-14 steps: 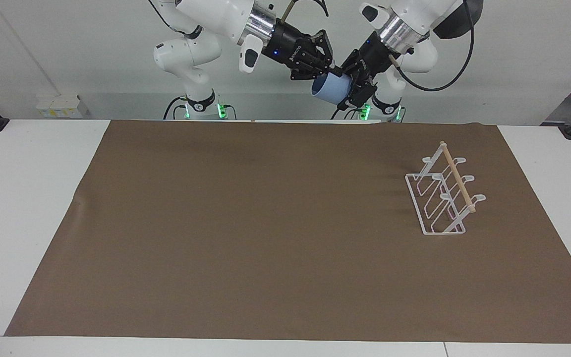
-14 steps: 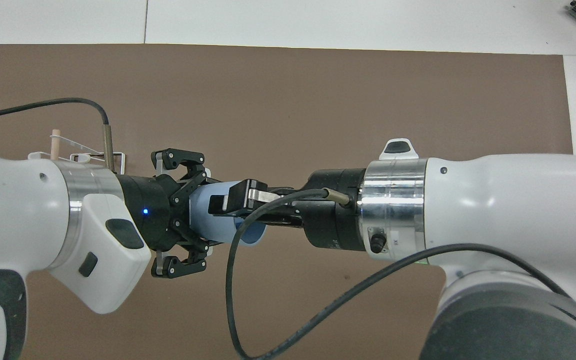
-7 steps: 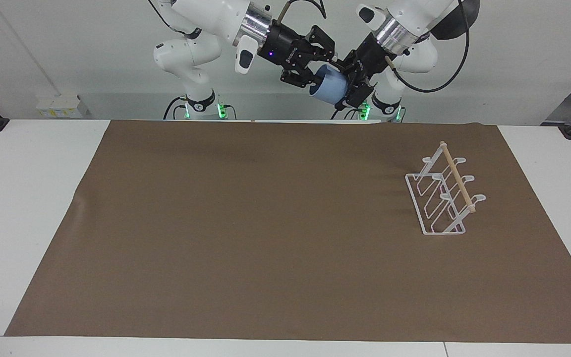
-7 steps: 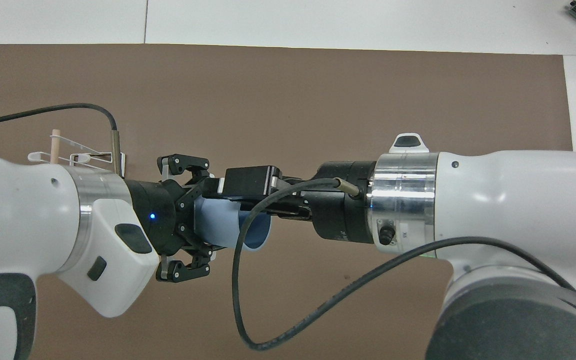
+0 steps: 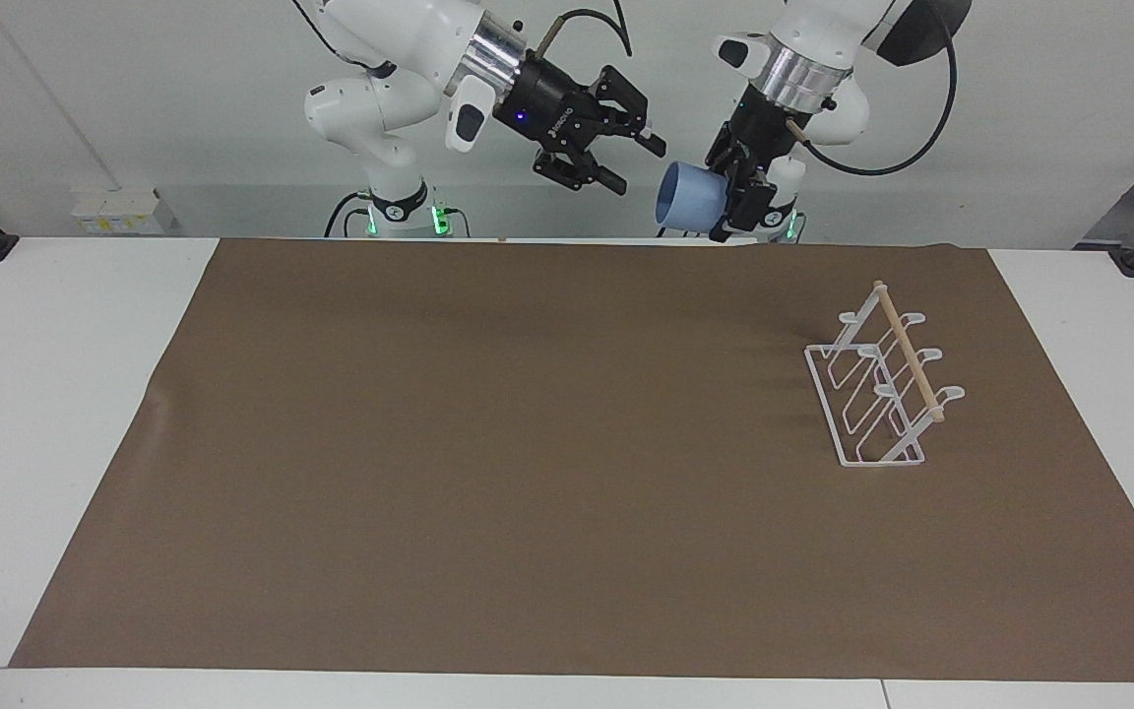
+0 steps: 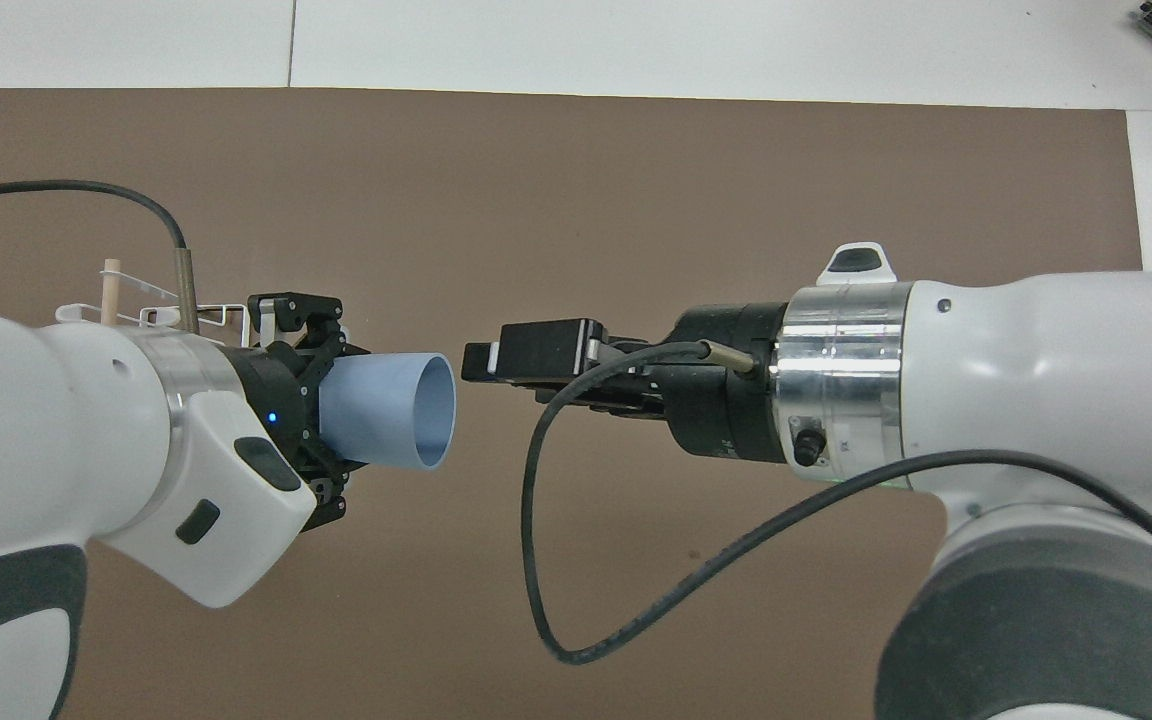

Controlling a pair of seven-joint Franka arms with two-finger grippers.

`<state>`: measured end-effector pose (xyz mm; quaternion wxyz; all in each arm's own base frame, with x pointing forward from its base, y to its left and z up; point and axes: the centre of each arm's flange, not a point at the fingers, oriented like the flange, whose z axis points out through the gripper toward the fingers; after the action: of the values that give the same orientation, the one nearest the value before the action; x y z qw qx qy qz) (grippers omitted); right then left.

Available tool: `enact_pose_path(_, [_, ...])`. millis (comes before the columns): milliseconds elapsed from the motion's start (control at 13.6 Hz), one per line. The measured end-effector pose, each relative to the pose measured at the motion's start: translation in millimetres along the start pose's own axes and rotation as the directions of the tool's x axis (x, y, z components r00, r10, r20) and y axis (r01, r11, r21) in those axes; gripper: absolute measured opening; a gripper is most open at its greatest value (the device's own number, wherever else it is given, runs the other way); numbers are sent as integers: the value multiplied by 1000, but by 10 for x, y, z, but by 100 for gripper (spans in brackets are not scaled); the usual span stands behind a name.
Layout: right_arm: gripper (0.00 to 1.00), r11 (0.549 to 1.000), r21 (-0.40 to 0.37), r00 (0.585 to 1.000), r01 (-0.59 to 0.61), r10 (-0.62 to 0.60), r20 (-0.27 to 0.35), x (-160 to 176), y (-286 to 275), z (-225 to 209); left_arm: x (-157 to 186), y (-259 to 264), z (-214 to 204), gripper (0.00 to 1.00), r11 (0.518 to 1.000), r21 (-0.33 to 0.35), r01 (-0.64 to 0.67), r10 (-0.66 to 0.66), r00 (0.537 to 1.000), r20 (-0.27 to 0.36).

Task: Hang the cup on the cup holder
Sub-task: 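Open the right gripper and withdraw it while the left gripper pulls the cup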

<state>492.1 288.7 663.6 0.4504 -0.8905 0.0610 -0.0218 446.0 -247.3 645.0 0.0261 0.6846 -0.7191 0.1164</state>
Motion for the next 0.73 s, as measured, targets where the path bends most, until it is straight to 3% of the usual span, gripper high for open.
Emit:
enact_pose_path(147, [69,993,-103,999,53,-52,15,50,74,-138,-150,-16,32,75,1000,3,-3,2,994,114])
enact_pose_path(367, [68,957,-251,989,148,-145,29,150,254,-315,-399,-110,30,75,997,71,0,-21,956,294])
enact_pose_path(587, [68,889,-404,975,217,-217,46,273,453,-515,-576,-160,85,75,990,144,-6,-64,878,474])
enact_pose_path(734, [68,833,-498,968,240,-246,55,307,503,-654,-633,-143,163,75,988,156,-5,-81,837,542])
